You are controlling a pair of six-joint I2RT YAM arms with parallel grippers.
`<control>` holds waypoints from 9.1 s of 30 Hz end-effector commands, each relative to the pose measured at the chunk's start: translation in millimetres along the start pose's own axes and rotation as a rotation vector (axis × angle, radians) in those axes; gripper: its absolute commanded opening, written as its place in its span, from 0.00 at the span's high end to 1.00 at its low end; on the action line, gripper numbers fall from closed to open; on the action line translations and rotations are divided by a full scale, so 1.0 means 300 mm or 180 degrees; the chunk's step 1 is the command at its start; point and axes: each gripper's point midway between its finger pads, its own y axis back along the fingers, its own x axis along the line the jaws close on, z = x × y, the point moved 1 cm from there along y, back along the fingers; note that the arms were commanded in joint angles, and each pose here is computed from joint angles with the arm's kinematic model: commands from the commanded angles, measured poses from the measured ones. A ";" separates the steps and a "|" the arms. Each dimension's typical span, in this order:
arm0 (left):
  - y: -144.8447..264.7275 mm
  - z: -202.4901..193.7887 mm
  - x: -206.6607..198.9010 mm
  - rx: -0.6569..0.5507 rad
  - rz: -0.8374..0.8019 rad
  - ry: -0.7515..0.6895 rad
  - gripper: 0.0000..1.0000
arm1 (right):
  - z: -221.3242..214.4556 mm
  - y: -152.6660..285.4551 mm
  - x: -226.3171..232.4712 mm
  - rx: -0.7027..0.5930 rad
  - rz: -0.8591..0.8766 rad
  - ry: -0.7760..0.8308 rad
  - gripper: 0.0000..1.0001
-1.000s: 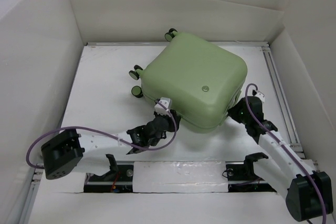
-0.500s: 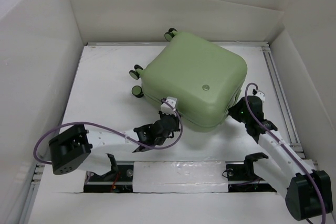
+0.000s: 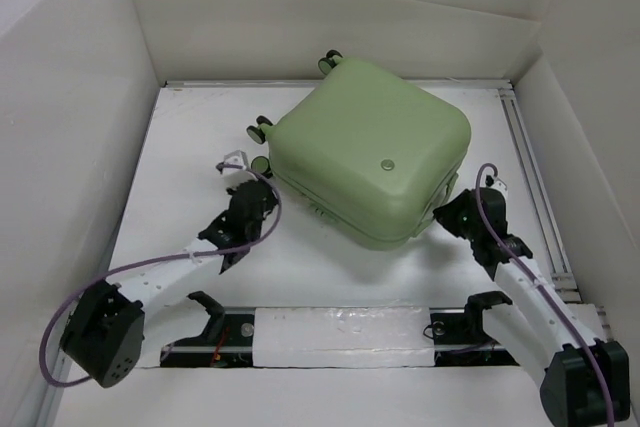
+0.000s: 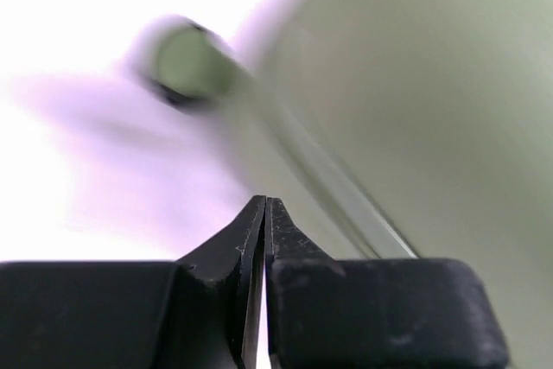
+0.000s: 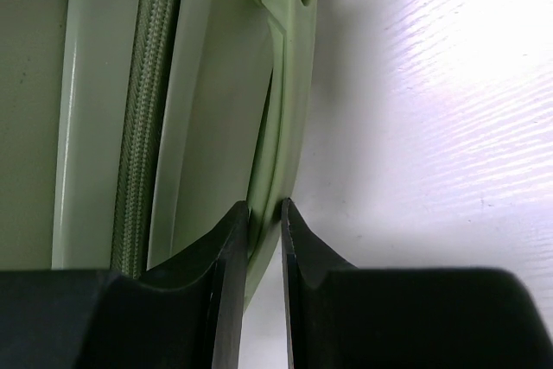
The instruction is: Pack the luggage
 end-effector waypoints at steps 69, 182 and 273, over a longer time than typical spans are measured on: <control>-0.357 0.188 0.231 -0.0036 0.0448 0.1067 1.00 | 0.115 0.070 -0.001 -0.0576 0.0070 -0.0281 1.00; 0.145 0.192 -0.238 0.0181 -0.1833 0.1539 1.00 | 0.300 -0.051 1.075 0.0563 0.1941 0.1323 0.47; -0.297 0.430 -0.037 -0.0086 -0.0841 0.1207 0.24 | -0.245 0.086 0.494 -0.0330 0.2059 0.1550 0.90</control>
